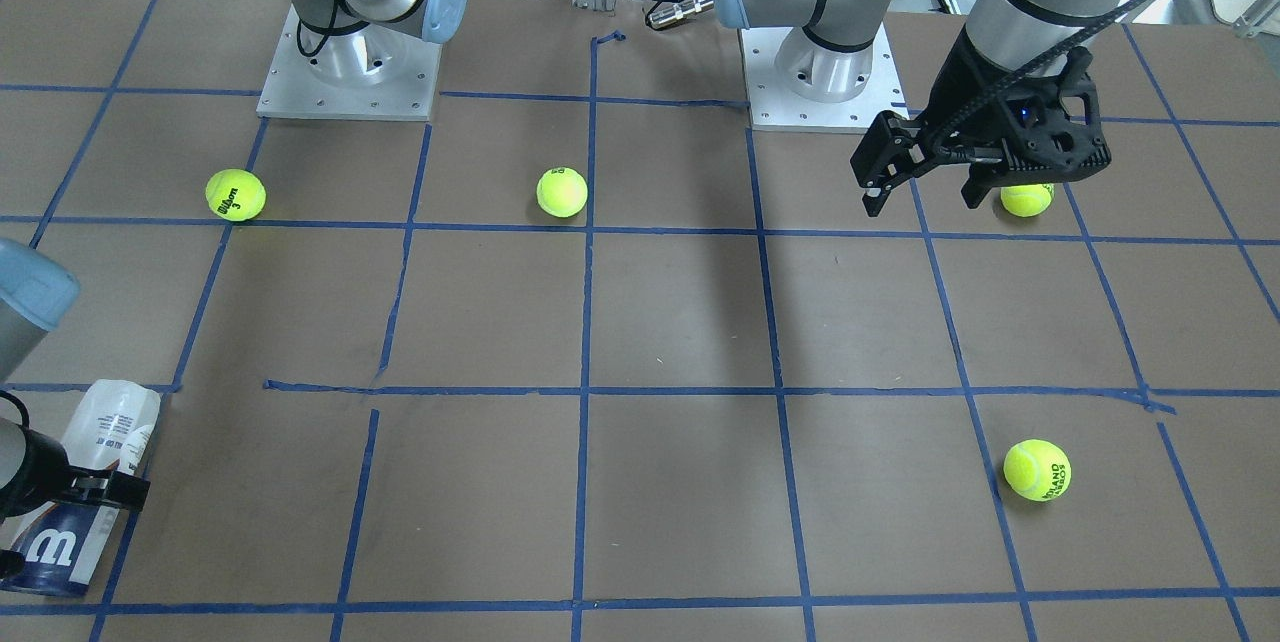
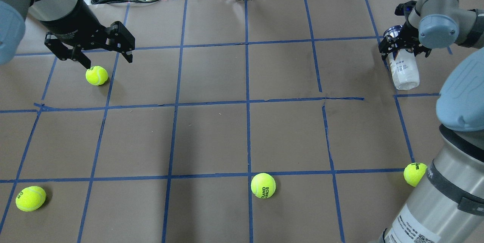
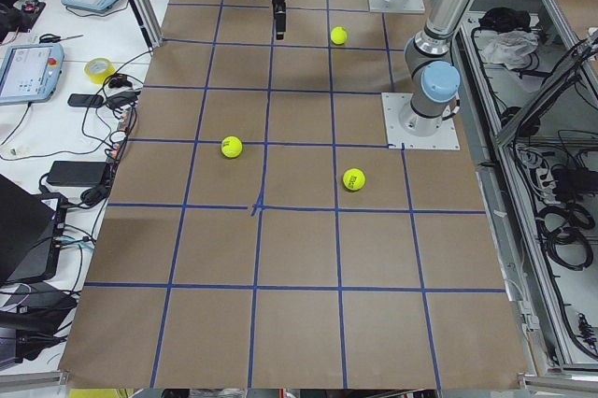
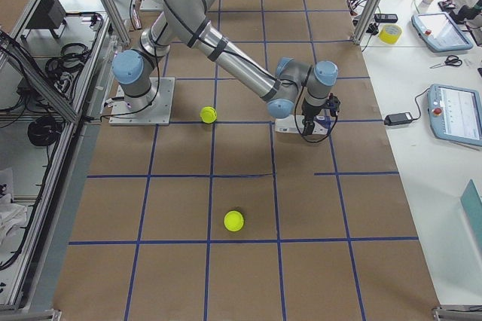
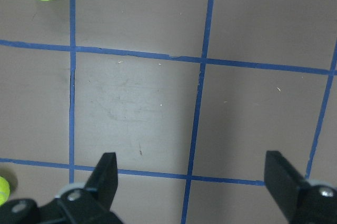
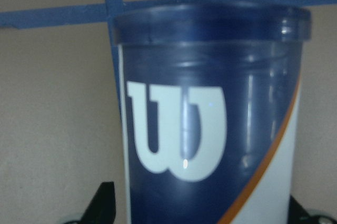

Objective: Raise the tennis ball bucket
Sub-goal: 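Lift the can with the right gripper and carry it toward the table center, then lay the can on its side near the left gripper and release it, then grasp the can's open end with the left gripper while the right arm withdraws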

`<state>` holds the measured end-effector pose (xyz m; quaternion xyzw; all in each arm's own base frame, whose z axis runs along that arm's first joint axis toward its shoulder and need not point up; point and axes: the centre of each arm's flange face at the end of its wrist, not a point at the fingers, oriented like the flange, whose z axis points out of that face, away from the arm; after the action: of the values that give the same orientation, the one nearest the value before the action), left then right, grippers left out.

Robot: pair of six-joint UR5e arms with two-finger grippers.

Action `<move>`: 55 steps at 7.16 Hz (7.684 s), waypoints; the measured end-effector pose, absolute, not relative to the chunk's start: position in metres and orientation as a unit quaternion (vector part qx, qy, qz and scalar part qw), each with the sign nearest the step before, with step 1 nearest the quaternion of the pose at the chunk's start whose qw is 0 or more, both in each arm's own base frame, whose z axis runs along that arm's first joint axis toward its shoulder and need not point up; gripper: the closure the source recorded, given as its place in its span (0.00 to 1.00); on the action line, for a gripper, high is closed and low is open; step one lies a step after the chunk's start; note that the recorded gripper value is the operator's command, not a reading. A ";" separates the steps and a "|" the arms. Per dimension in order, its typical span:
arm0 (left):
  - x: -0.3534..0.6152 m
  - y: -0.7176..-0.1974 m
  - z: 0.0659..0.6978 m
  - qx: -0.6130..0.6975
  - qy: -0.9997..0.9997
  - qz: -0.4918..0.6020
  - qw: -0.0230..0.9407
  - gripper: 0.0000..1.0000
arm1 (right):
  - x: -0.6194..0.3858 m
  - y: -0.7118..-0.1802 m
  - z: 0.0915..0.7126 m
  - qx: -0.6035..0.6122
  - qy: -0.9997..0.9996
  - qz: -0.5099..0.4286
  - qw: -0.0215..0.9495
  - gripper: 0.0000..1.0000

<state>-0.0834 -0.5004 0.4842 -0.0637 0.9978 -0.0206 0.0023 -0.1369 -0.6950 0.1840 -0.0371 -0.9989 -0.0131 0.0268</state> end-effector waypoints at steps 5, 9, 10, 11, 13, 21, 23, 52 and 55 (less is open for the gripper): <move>-0.030 -0.506 0.496 -0.060 0.997 -0.028 0.032 0.00 | -0.138 -0.696 0.183 -0.037 -0.999 -0.015 0.026 0.29; -0.006 -0.505 0.506 -0.057 0.997 -0.037 0.037 0.00 | -0.132 -0.695 0.208 -0.025 -0.999 -0.002 0.025 0.33; -0.006 -0.504 0.507 -0.055 0.997 -0.037 0.035 0.00 | -0.121 -0.696 0.226 -0.009 -1.000 0.011 0.020 0.32; -0.006 -0.504 0.507 -0.054 0.997 -0.037 0.032 0.00 | -0.095 -0.698 0.244 0.019 -0.999 0.026 0.014 0.32; -0.003 -0.503 0.507 -0.054 0.997 -0.037 0.032 0.00 | -0.001 -0.704 0.263 0.130 -0.990 0.047 0.007 0.31; 0.015 -0.502 0.504 -0.059 0.997 -0.033 0.030 0.00 | 0.368 -0.626 0.266 0.511 -0.847 0.147 -0.004 0.29; 0.015 -0.502 0.502 -0.059 0.997 -0.031 0.029 0.00 | 0.407 -0.602 0.251 0.593 -0.792 0.142 -0.001 0.28; -0.003 -0.519 0.434 -0.051 0.993 -0.006 -0.106 0.00 | 0.227 -0.541 0.461 0.461 -0.886 0.034 -0.036 0.00; -0.015 -0.538 0.365 -0.057 0.978 -0.002 -0.199 0.00 | 0.188 -0.510 0.510 0.301 -0.953 0.030 -0.032 0.00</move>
<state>-0.0149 -0.5376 0.3647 -0.0567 0.9783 -0.0016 -0.1991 0.1881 -0.5100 0.5098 0.3006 -0.9527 0.0305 -0.0319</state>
